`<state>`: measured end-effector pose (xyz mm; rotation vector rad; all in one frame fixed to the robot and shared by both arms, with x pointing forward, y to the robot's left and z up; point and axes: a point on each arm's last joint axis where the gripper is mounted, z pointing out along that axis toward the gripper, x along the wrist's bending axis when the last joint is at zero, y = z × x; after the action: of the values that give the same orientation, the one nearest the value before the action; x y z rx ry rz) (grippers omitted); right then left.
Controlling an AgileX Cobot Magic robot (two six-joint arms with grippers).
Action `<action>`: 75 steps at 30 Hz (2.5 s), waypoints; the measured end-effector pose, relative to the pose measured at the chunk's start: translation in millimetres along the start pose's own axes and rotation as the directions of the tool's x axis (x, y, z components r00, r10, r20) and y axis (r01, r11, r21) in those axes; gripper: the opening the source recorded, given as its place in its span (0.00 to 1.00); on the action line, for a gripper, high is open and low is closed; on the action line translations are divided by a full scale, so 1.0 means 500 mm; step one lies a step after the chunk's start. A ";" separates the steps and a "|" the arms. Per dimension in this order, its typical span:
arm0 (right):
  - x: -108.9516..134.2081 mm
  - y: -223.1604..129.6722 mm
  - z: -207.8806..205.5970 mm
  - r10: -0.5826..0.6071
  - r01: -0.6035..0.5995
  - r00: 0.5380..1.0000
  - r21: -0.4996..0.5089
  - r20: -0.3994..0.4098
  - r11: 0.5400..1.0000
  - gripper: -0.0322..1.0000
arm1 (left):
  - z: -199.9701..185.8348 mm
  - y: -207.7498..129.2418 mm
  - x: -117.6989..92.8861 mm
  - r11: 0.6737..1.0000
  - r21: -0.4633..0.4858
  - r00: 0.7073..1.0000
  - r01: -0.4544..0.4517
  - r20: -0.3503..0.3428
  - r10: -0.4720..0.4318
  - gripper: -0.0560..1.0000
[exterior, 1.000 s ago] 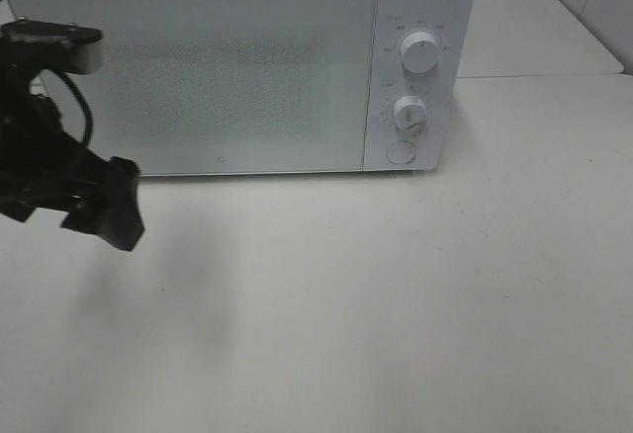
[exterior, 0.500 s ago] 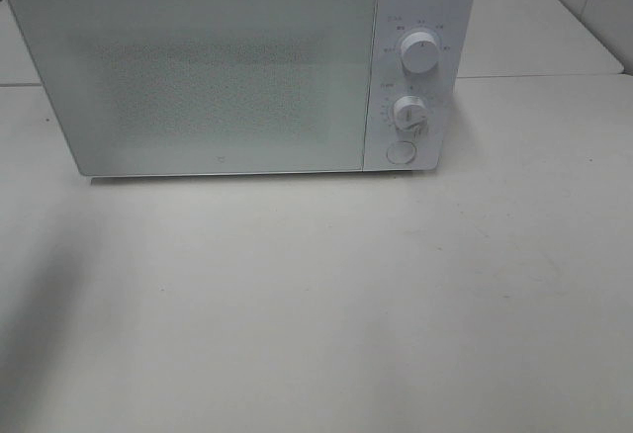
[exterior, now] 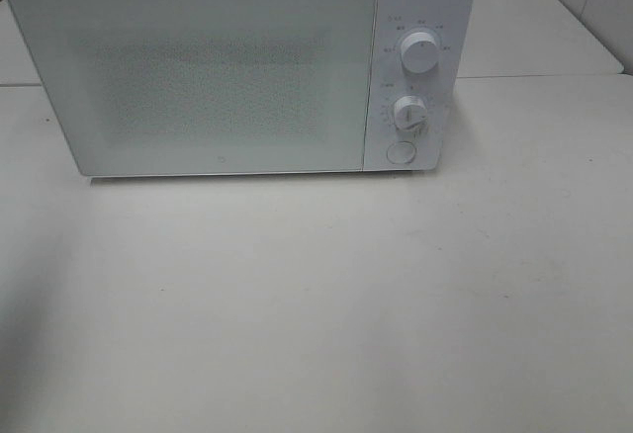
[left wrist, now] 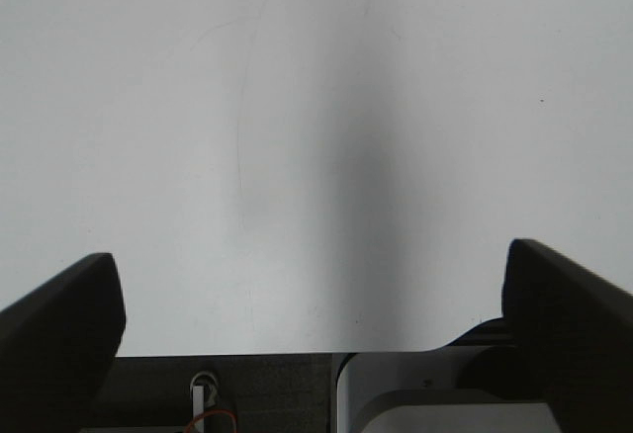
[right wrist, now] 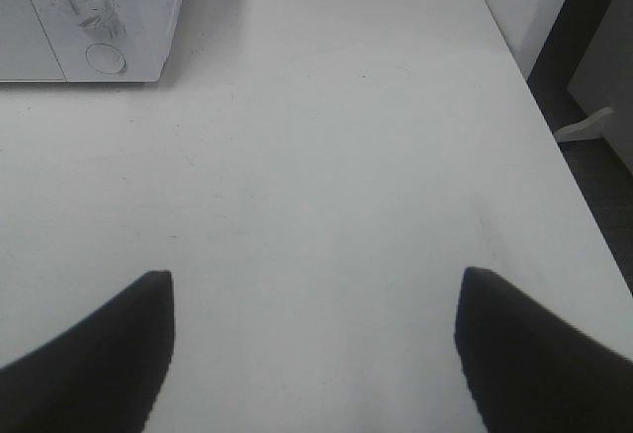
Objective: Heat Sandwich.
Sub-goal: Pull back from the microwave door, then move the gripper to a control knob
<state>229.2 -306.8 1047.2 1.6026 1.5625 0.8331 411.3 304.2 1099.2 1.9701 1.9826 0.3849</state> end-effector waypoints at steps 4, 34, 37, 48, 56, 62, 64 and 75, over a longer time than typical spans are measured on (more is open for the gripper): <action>0.000 0.000 0.000 0.000 0.000 1.000 0.000 0.000 1.000 0.76 | -0.002 -0.049 -0.001 0.999 -0.033 1.000 -0.006 -0.002 0.006 0.98; 0.000 0.000 0.000 0.000 0.000 1.000 0.000 0.000 1.000 0.76 | -0.059 -0.359 -0.012 0.768 -0.635 0.997 -0.081 -0.058 0.058 0.98; 0.000 0.000 0.000 0.000 0.000 1.000 0.000 0.000 1.000 0.76 | -0.059 -0.360 -0.012 0.765 -0.639 0.997 -0.082 -0.058 0.058 0.98; 0.000 0.000 0.000 0.000 0.000 1.000 0.000 0.000 1.000 0.76 | -0.059 -0.361 -0.012 0.764 -0.639 0.997 -0.082 -0.058 0.058 0.98; 0.000 0.000 0.000 0.000 0.000 1.000 0.000 0.000 1.000 0.76 | -0.059 -0.361 -0.012 0.764 -0.639 0.997 -0.082 -0.058 0.058 0.98; 0.000 0.000 0.000 0.000 0.000 1.000 0.000 0.000 1.000 0.76 | -0.059 -0.361 -0.012 0.764 -0.639 0.997 -0.082 -0.058 0.058 0.98; 0.000 0.000 0.000 0.000 0.000 1.000 0.000 0.000 1.000 0.76 | -0.059 -0.361 -0.012 0.764 -0.639 0.997 -0.082 -0.058 0.058 0.98; 0.000 0.000 0.000 0.000 0.000 1.000 0.000 -0.001 1.000 0.76 | -0.059 -0.361 -0.012 0.764 -0.639 0.997 -0.082 -0.058 0.058 0.98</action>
<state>229.2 -306.7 1047.2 1.6028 1.5629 0.8341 234.5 296.9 1053.2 1.5831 1.4969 0.9791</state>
